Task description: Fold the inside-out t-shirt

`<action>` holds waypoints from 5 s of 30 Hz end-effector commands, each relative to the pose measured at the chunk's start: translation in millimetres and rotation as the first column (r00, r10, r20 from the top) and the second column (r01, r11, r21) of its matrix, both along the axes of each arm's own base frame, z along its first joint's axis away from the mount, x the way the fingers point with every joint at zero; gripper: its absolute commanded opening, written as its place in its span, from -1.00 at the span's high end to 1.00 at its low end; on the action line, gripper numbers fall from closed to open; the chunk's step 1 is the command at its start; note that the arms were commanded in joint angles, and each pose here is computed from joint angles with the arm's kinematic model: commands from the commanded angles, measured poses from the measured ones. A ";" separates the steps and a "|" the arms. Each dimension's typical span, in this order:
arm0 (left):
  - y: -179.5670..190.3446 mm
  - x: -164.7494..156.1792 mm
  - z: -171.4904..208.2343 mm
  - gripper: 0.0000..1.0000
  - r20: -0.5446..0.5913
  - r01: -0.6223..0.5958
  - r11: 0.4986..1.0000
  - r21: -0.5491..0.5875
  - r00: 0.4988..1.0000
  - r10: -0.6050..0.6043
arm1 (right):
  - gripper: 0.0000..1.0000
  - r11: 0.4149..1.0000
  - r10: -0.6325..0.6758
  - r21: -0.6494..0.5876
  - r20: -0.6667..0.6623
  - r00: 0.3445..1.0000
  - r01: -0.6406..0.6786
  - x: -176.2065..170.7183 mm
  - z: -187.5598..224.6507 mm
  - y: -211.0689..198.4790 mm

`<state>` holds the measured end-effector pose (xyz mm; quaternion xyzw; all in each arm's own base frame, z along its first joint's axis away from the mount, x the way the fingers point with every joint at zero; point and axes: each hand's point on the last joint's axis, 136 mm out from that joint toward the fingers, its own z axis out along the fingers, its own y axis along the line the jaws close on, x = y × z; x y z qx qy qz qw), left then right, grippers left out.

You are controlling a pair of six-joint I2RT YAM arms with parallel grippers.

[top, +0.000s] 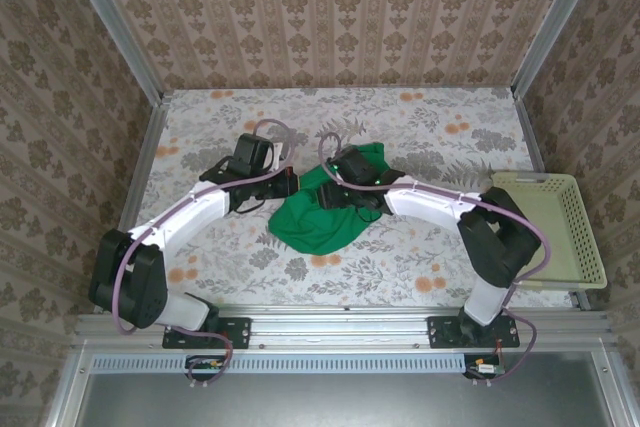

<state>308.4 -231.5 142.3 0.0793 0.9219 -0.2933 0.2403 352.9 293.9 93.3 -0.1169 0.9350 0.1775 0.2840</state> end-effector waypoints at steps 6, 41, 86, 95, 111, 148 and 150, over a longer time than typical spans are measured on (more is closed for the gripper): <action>2.7 -1.4 -6.0 1.00 -0.022 -0.017 1.000 -0.012 1.000 0.016 | 0.16 0.999 -0.034 -0.002 0.004 0.999 0.034 23.4 -0.3 6.6; 36.6 -4.8 -52.1 1.00 -0.105 -0.108 0.990 0.096 0.988 0.118 | 0.19 0.999 0.023 0.031 0.108 0.994 -0.026 -66.7 50.0 -31.8; 50.3 -1.4 -51.1 1.00 -0.105 -0.150 0.978 0.146 0.981 0.166 | 1.00 0.974 0.062 0.215 0.070 0.996 -0.076 -55.5 90.4 -2.5; 51.8 -34.3 8.4 0.14 0.119 -0.242 0.938 0.250 0.969 0.218 | 1.00 0.938 0.039 0.336 0.134 0.990 -0.082 -76.5 89.9 -14.8; -65.5 -78.2 -21.0 -0.06 -0.034 0.134 0.974 0.183 0.991 -0.130 | 1.00 0.918 0.072 0.376 0.157 0.985 -0.127 -84.4 82.0 -6.1; -67.3 -88.4 5.9 1.00 0.272 0.169 0.985 -0.031 0.950 -0.154 | 0.03 0.989 0.070 0.114 0.215 0.974 -0.097 -116.2 59.3 -52.5; -69.9 -88.4 7.1 1.00 0.275 0.178 0.983 -0.036 0.948 -0.162 | 0.05 0.985 0.083 0.130 0.201 0.976 -0.110 -114.5 60.4 -44.0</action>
